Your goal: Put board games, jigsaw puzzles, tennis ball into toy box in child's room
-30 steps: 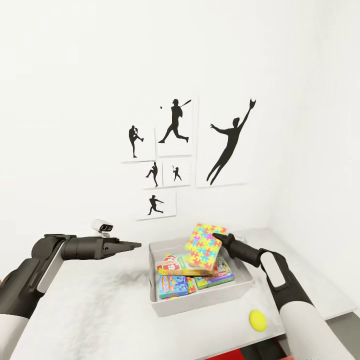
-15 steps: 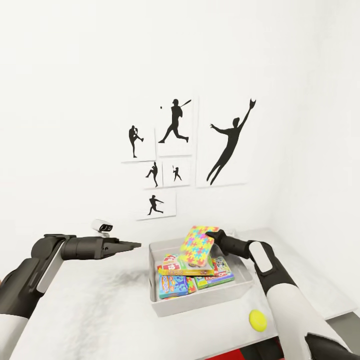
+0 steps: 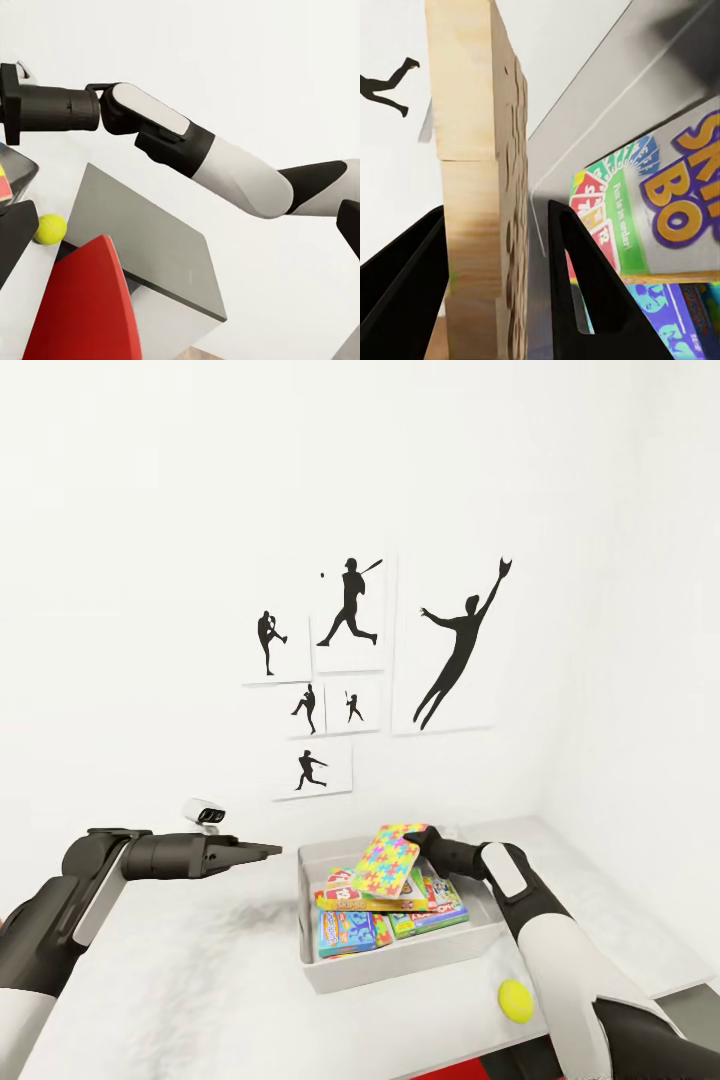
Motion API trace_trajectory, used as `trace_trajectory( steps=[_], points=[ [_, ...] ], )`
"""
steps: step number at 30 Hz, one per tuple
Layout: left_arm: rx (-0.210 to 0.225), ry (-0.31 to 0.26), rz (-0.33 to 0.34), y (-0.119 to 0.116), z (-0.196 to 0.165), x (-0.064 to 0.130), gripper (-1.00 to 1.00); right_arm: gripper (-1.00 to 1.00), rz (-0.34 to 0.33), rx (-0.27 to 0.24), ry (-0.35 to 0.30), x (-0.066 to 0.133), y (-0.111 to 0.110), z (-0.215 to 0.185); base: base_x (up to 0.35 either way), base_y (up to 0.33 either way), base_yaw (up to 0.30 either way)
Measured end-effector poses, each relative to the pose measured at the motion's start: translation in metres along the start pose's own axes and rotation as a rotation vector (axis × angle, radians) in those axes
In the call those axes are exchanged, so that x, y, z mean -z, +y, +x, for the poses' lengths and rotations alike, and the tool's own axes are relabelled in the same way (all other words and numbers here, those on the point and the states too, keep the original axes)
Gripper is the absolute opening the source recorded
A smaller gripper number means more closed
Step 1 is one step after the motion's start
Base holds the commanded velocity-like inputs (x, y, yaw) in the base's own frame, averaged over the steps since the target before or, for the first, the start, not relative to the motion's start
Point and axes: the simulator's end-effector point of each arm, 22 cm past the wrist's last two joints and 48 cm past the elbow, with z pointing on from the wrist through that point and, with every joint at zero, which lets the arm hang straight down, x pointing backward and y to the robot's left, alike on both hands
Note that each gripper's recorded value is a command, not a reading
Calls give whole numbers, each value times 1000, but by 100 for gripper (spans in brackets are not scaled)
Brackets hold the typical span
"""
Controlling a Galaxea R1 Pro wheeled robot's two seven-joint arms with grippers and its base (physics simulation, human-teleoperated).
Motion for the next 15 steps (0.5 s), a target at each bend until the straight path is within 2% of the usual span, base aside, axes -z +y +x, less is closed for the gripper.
trace_trajectory(
  steps=[15],
  points=[
    [0,0,0,0,0,0,100,-100,78,-8,-25,-3,-18,-5,0,0,0]
  ],
)
